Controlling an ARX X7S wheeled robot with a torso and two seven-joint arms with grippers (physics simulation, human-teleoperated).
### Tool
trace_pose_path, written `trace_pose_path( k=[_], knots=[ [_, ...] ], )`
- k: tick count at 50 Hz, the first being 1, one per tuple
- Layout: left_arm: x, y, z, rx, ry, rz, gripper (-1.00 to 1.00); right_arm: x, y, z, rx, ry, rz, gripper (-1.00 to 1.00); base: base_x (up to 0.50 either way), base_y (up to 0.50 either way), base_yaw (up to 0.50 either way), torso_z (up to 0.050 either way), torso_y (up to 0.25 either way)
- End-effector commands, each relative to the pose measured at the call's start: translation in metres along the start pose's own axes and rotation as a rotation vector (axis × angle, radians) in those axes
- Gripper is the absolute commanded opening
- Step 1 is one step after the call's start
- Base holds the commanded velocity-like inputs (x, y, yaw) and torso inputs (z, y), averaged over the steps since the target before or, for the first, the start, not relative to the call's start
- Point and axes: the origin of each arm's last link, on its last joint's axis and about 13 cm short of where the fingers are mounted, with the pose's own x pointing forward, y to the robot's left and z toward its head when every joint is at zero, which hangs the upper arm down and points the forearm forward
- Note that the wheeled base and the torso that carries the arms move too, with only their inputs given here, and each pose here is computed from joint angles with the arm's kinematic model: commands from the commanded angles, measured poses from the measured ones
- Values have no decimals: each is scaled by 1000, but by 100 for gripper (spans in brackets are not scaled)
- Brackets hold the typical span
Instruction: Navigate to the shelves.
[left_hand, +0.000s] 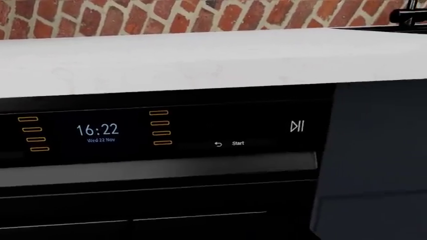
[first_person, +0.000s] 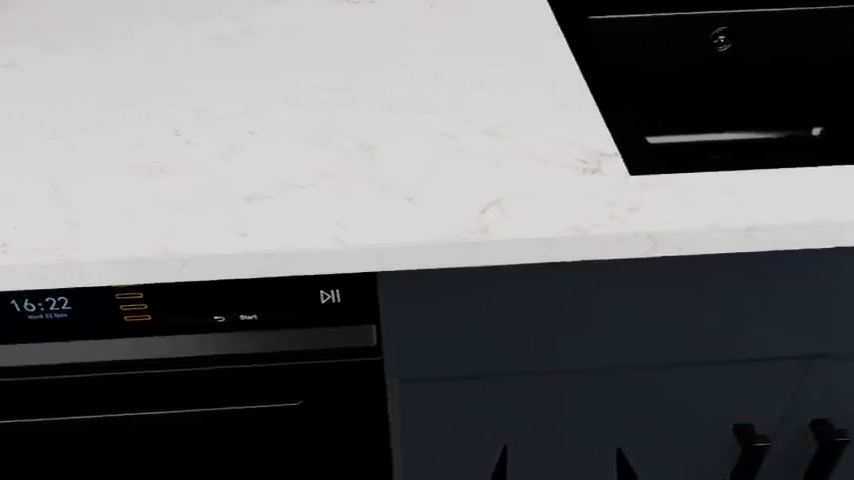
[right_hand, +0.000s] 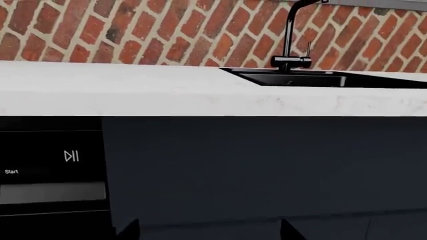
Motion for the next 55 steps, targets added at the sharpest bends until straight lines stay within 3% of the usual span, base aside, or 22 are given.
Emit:
trace_pose_path(
  k=[1,55],
  knots=[
    [1,0,0,-9,-28,-14,100,0,-1,1,5,-1,-4,100,-229,26,-500,0,0],
    [4,1,-1,-7,-27,-17,100,4,-1,-1,8,15,-24,100,-233,69,-500,0,0]
  ],
)
